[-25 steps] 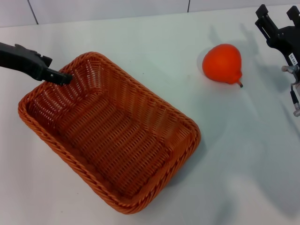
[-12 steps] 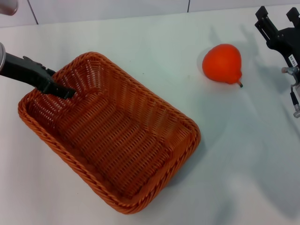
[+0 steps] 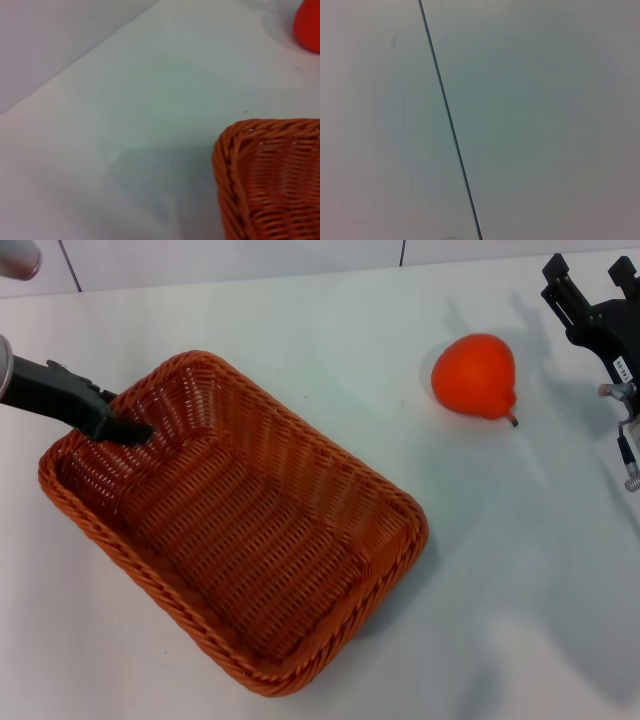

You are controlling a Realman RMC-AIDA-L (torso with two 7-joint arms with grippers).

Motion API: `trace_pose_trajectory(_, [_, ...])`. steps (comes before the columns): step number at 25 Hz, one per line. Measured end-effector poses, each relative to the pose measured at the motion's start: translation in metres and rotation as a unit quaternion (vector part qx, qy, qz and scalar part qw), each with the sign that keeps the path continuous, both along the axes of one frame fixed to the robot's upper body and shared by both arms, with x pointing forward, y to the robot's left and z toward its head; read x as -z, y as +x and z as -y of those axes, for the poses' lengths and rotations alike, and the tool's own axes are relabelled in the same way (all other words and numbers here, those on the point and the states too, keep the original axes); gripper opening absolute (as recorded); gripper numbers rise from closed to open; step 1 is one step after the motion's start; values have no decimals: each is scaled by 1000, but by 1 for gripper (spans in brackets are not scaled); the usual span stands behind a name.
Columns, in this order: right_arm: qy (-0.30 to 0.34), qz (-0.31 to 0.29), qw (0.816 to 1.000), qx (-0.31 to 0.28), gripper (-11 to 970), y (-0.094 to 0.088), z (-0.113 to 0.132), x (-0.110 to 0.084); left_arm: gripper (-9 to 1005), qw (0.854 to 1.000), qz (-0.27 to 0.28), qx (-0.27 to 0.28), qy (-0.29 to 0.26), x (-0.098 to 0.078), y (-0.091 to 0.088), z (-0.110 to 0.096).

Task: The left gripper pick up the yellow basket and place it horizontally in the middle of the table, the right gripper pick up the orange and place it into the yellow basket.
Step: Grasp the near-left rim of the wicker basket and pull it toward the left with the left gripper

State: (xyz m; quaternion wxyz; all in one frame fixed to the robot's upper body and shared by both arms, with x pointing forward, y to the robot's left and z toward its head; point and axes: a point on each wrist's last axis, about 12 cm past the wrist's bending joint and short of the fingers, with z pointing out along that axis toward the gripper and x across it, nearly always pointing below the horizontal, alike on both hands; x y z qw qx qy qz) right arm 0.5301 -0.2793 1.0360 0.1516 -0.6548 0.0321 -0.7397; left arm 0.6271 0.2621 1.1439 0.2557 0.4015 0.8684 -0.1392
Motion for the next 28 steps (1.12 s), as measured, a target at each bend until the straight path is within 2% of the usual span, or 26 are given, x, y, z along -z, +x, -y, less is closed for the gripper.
trace_pose_trajectory(4, [0,0,1000,0,946,1,0,0,798,1000,11,-6,8,0,-2,-3])
trace_pose_trajectory(10, [0,2,1000,-1,946,2,-1,-1,509,1000,7,-7,24,1,-3,-5])
trace_pose_trajectory(18, [0,2,1000,-2,946,2,-1,-1,167,1000,-7,-14,14,-2,-5,-7])
trace_pose_trajectory(22, [0,1,1000,-1,946,2,-1,-1,166,999,-19,-43,-8,-10,-3,-12])
trace_pose_trajectory(28, [0,0,1000,-3,946,2,-2,-1,166,990,-70,-94,-75,-21,-1,-22])
